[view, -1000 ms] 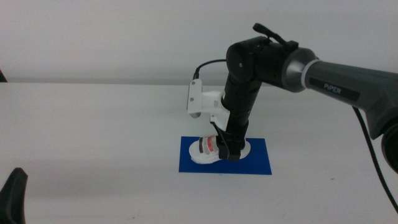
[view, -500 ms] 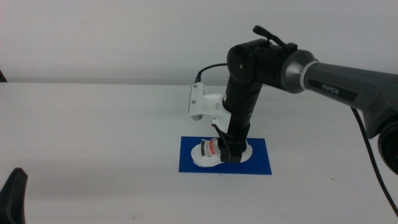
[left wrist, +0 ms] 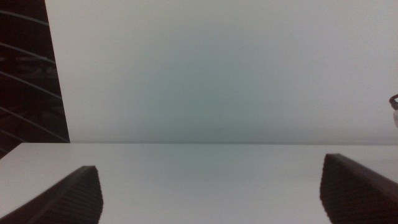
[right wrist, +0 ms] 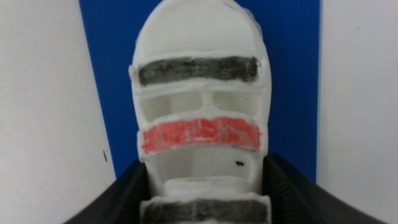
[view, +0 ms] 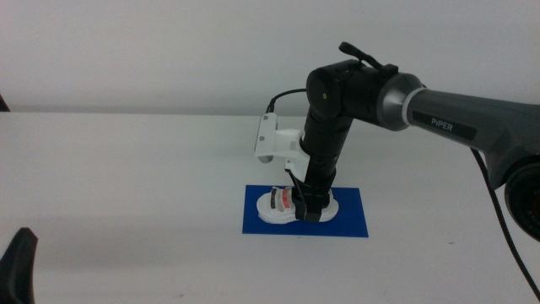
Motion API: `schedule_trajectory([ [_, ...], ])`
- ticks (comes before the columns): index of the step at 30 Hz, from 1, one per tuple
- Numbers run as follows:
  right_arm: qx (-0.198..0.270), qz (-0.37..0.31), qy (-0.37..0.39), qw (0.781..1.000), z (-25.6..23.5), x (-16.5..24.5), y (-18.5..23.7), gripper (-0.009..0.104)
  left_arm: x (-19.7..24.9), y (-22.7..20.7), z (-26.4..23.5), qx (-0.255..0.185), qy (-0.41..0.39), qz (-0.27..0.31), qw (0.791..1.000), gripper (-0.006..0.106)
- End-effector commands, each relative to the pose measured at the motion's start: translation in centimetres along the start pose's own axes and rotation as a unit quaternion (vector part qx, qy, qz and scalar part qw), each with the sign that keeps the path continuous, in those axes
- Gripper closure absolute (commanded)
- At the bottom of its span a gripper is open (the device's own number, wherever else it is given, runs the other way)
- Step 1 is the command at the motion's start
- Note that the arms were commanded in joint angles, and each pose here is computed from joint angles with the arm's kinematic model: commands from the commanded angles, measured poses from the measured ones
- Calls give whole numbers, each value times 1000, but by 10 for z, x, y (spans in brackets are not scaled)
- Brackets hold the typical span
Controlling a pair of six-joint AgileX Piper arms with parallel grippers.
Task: Use one arm to grab the shoe from the table and place it on the mat.
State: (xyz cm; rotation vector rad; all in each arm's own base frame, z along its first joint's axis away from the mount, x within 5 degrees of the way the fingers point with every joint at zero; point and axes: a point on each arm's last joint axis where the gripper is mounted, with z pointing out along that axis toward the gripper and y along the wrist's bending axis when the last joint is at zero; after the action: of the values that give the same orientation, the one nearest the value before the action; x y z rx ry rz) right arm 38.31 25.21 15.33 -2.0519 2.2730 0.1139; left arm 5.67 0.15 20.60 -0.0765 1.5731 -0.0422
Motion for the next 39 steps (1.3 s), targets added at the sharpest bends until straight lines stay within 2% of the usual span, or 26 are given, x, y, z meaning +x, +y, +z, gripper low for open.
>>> schedule_trajectory([
  [1, 8, 7, -2, 1000, -2, 2, -4, 70, 11, 1, -1, 2, -5, -4, 1000, 7],
  [5, 13, 35, -2, 999, -4, 2, -4, 31, 11, 1, -1, 2, -5, -4, 1000, 7],
  [8, 34, 58, -21, 998, -24, 0, -4, 13, 11, 1, -1, 2, -5, -4, 1000, 7],
  [13, 101, 134, -76, 983, -100, 8, 7, 9, 11, 1, -1, 2, -5, -4, 1000, 7],
  [17, 168, 203, -130, 956, -162, 46, 35, 9, 11, 1, -1, 2, -5, -4, 1000, 7],
  [21, 236, 291, -191, 907, -201, 106, 75, 9, 11, 1, -1, 2, -5, -4, 1000, 7],
  [24, 281, 381, -244, 846, -215, 159, 110, 9, 11, 1, -1, 2, -5, -4, 1000, 7],
  [27, 321, 451, -269, 788, -213, 205, 146, 9, 11, 1, -1, 2, -5, -4, 1000, 7],
  [32, 371, 514, -301, 712, -192, 249, 204, 9, 11, 1, -1, 2, -5, -4, 1000, 7],
  [35, 401, 514, -321, 687, -177, 260, 229, 9, 11, 1, -1, 2, -5, -4, 1000, 7],
  [39, 431, 495, -358, 664, -169, 263, 253, 9, 11, 1, -1, 2, -5, -4, 1000, 7],
])
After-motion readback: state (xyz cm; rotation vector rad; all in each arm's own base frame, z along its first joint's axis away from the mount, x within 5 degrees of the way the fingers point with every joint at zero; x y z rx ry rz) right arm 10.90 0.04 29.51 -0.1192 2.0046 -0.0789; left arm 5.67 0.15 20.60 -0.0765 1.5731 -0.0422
